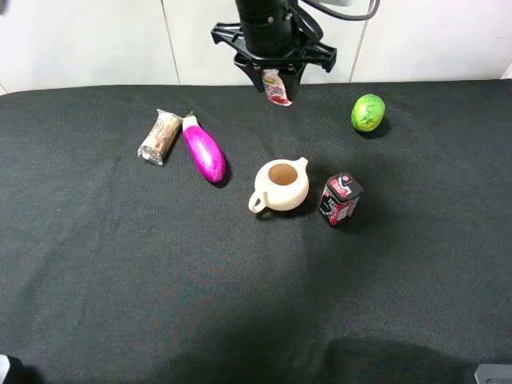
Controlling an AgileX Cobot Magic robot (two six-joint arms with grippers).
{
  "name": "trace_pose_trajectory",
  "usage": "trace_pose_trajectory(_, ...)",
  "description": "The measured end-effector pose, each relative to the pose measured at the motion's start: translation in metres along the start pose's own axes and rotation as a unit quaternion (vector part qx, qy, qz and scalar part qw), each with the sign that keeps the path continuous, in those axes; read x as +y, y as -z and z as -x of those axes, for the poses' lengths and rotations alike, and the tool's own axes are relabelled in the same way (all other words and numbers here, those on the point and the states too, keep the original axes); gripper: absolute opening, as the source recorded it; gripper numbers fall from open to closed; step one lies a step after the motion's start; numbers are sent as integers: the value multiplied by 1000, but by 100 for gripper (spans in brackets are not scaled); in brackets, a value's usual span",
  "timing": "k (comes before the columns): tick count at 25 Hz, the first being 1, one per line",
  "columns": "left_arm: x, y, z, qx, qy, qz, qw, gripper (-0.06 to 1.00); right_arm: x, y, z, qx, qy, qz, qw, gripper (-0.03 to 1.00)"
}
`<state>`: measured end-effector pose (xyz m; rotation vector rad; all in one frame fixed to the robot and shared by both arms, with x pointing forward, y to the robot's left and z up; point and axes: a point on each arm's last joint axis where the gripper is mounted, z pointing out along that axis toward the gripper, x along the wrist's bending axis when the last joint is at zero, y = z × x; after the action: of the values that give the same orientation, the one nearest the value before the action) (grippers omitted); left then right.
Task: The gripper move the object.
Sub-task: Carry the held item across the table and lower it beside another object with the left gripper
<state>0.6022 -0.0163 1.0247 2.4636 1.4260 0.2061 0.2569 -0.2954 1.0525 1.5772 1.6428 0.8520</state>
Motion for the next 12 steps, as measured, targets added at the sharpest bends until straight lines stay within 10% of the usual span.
trace_pose_trajectory(12,18,-27,2,-1,3,16,1000,50,0,0,0,0,0,0,1000,69)
